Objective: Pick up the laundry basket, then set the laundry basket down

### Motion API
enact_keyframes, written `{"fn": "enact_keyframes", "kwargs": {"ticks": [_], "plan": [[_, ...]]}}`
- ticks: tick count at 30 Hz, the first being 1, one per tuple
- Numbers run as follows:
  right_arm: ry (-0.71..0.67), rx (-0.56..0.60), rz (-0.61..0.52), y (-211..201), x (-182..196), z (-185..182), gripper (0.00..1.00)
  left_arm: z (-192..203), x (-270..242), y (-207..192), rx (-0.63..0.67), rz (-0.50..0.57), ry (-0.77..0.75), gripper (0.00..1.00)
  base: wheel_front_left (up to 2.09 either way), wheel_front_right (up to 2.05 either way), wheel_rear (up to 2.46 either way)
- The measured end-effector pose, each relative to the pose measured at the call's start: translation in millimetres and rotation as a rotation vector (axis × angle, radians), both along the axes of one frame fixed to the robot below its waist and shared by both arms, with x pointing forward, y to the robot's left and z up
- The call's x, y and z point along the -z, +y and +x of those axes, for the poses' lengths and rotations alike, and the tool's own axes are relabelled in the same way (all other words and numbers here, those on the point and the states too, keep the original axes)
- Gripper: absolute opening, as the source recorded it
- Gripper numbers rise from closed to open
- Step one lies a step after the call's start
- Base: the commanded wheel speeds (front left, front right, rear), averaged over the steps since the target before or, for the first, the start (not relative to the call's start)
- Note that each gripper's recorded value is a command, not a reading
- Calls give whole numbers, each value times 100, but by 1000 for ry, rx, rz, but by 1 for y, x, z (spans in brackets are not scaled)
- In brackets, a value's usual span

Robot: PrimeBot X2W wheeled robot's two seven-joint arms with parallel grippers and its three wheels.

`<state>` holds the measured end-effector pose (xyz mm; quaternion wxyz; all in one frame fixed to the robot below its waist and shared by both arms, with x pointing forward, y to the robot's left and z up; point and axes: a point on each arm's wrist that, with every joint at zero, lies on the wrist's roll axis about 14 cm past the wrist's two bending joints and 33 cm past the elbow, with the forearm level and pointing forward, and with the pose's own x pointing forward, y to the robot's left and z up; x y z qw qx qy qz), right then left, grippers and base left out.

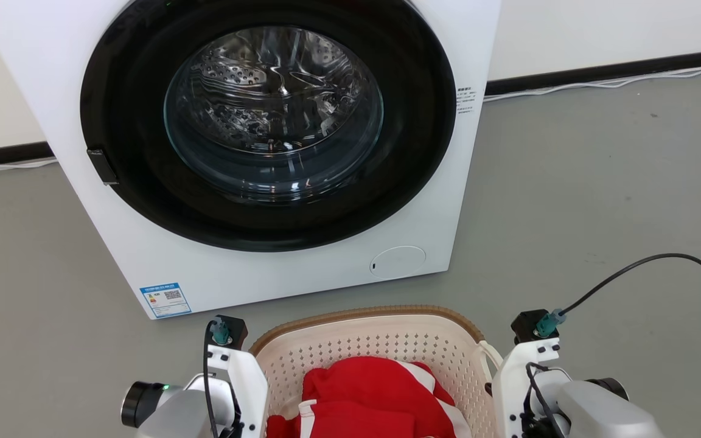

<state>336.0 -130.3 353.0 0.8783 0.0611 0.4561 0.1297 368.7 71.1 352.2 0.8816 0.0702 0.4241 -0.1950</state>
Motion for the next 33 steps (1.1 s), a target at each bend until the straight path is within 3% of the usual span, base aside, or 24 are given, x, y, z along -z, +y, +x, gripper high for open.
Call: {"fn": "enact_keyframes", "kwargs": {"ticks": [33], "plan": [[2,-13,-3,0,-3,-2,0,-1,-5,2,9,12,-11,0,0,0,0]]}}
